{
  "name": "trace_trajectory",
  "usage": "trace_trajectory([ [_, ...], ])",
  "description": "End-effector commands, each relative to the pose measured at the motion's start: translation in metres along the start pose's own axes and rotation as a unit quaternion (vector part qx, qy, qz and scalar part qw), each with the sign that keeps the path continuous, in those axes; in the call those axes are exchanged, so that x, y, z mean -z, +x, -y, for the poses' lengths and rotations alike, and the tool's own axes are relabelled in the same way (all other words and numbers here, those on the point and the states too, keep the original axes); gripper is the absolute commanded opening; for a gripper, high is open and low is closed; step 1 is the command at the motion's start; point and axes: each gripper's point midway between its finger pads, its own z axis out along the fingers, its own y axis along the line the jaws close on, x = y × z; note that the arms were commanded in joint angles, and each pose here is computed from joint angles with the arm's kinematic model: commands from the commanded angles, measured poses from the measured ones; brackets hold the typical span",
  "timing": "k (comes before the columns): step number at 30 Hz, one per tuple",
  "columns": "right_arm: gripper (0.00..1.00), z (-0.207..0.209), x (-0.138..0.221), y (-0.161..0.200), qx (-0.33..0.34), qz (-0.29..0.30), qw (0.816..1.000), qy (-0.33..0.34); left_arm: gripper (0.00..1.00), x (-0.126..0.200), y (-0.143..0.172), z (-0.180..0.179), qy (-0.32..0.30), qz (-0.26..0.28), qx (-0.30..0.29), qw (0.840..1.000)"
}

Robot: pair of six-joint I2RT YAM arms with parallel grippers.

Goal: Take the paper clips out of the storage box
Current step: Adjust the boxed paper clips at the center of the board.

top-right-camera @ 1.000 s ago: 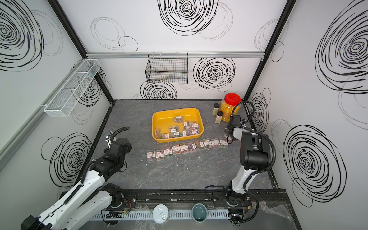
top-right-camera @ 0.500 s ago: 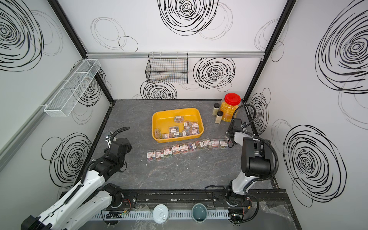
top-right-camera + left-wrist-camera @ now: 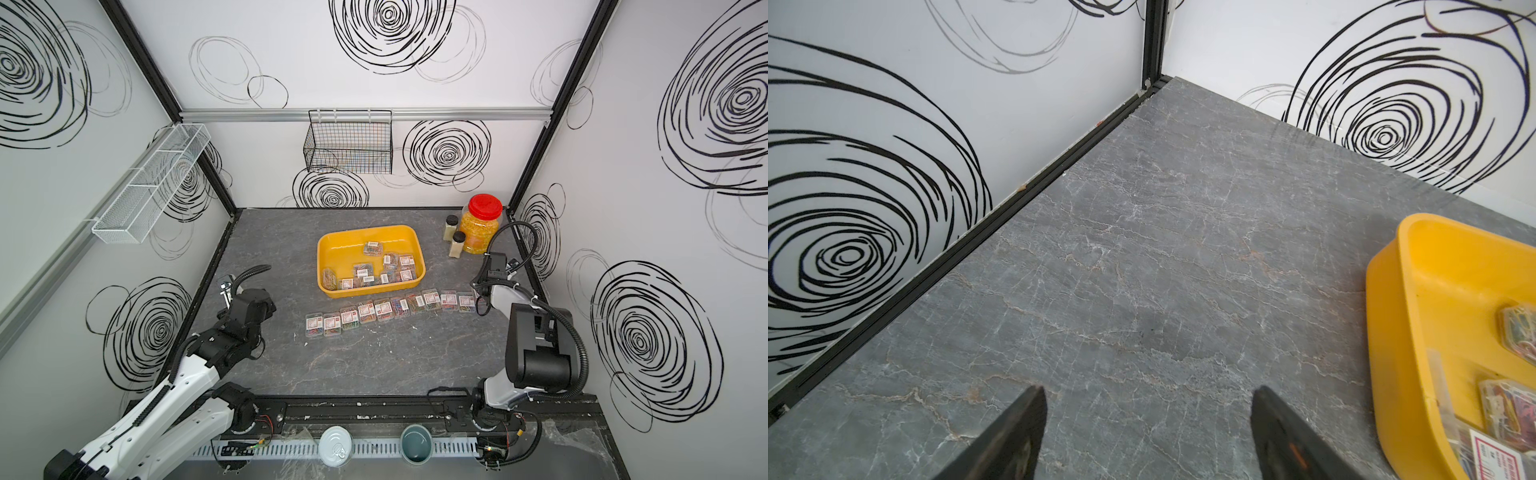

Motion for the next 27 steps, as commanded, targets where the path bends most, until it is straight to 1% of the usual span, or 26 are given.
trace_trajectory([
  [1, 0.6, -0.006, 0.016, -0.009, -0.01, 0.025, 0.999, -0.024, 0.82, -0.002, -0.002, -0.002, -0.002, 0.006, 0.008, 1.0],
  [3, 0.63, -0.005, 0.024, -0.01, -0.014, 0.04, 0.998, -0.038, 0.81, -0.002, -0.001, 0.0, 0.003, 0.004, 0.005, 1.0],
  [6, 0.69, 0.001, 0.031, -0.006, -0.021, 0.067, 0.996, -0.057, 0.77, -0.002, 0.0, 0.005, 0.015, 0.0, 0.001, 1.0],
  [9, 0.72, 0.017, 0.034, 0.002, -0.028, 0.088, 0.995, -0.048, 0.75, -0.001, -0.001, 0.008, 0.027, 0.003, 0.001, 1.0],
  [11, 0.74, 0.021, 0.038, 0.003, -0.033, 0.096, 0.993, -0.052, 0.75, 0.001, -0.002, 0.014, 0.048, 0.005, 0.002, 0.999],
  [12, 0.76, 0.02, 0.041, 0.002, -0.035, 0.104, 0.992, -0.059, 0.75, 0.003, -0.002, 0.02, 0.069, 0.004, 0.0, 0.998],
  [13, 0.78, 0.018, 0.043, 0.001, -0.038, 0.113, 0.99, -0.069, 0.73, 0.005, -0.004, 0.031, 0.098, 0.004, 0.0, 0.995],
  [15, 0.79, 0.016, 0.044, 0.003, -0.04, 0.12, 0.989, -0.083, 0.72, 0.012, -0.015, 0.049, 0.14, 0.008, 0.015, 0.99],
  [17, 0.79, 0.017, 0.044, 0.003, -0.039, 0.12, 0.989, -0.079, 0.71, 0.023, -0.028, 0.077, 0.194, 0.01, 0.026, 0.981],
  [19, 0.79, 0.015, 0.045, 0.005, -0.035, 0.12, 0.989, -0.078, 0.71, 0.039, -0.038, 0.106, 0.231, 0.016, 0.022, 0.973],
  [21, 0.79, 0.016, 0.046, 0.006, -0.032, 0.121, 0.989, -0.075, 0.72, 0.055, -0.042, 0.135, 0.241, 0.028, -0.004, 0.97],
  [24, 0.79, 0.015, 0.047, 0.005, -0.031, 0.125, 0.989, -0.078, 0.71, 0.073, -0.042, 0.18, 0.225, 0.042, -0.069, 0.971],
  [27, 0.79, 0.014, 0.048, 0.006, -0.027, 0.126, 0.989, -0.078, 0.7, 0.074, -0.035, 0.223, 0.198, 0.034, -0.124, 0.972],
])
